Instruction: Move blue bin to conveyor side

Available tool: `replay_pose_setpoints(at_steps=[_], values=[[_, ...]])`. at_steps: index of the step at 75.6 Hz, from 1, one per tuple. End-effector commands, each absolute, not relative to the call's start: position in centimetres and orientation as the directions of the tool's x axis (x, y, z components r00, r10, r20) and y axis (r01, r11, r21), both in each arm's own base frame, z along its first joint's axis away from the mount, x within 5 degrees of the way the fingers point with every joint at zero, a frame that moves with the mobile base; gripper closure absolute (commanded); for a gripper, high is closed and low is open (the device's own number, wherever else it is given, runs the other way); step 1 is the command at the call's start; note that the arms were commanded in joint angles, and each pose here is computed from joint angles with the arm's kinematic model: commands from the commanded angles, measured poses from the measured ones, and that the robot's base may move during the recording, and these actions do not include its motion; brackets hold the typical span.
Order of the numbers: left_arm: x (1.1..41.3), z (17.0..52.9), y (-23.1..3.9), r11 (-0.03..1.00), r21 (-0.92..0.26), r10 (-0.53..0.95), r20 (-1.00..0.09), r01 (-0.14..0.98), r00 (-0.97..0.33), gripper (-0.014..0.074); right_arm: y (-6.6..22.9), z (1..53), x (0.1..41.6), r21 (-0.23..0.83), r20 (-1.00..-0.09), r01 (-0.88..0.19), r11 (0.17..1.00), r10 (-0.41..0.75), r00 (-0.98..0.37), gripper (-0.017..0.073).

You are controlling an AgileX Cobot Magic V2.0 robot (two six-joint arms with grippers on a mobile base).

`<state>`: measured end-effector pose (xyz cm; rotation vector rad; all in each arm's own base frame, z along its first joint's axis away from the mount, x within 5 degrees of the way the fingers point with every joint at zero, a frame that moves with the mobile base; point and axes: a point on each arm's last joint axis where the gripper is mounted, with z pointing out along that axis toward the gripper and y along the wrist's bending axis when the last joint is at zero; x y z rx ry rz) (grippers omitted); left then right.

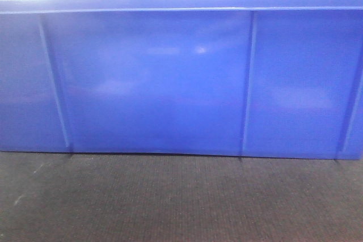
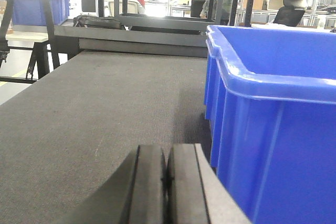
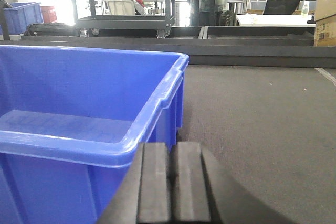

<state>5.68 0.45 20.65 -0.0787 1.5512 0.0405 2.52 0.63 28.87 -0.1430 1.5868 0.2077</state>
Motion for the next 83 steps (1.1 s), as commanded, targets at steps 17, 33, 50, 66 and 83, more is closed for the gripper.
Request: replay_pose_setpoints(at_steps=[17,33,50,66,83], values=[[5.6,21.0,0.4,0.997,-0.033,-0.029,-0.998,-0.076,0.052,0.0599,0.5,29.2,2.5,0.019,-1.0,-0.208,0.978,0.023,0.017,0.0627],[5.6,21.0,0.4,0.997,-0.033,-0.029,-0.998,-0.076,0.052,0.0599,0.3,27.9,3.5,0.01,-0.995,-0.08,0.997,0.018,0.101,0.0628],[5.6,21.0,0.4,0.997,-0.033,-0.029,-0.998,-0.076,0.052,0.0599,0.0,22.9,5.3,0.041,-0.997,-0.005,0.999,0.042,0.069,0.0628],[5.6,21.0,0.4,0.997,-0.033,-0.029,-0.998,-0.076,0.052,0.0599,0.0,21.4,5.6,0.042,-0.994,0.002,0.999,0.042,0.099,0.0628],[5.6,21.0,0.4,0.997,-0.033,-0.029,-0.998,-0.076,0.052,0.0599,0.0,21.4,5.6,0.042,-0.994,0.002,0.999,0.042,0.096,0.0628]])
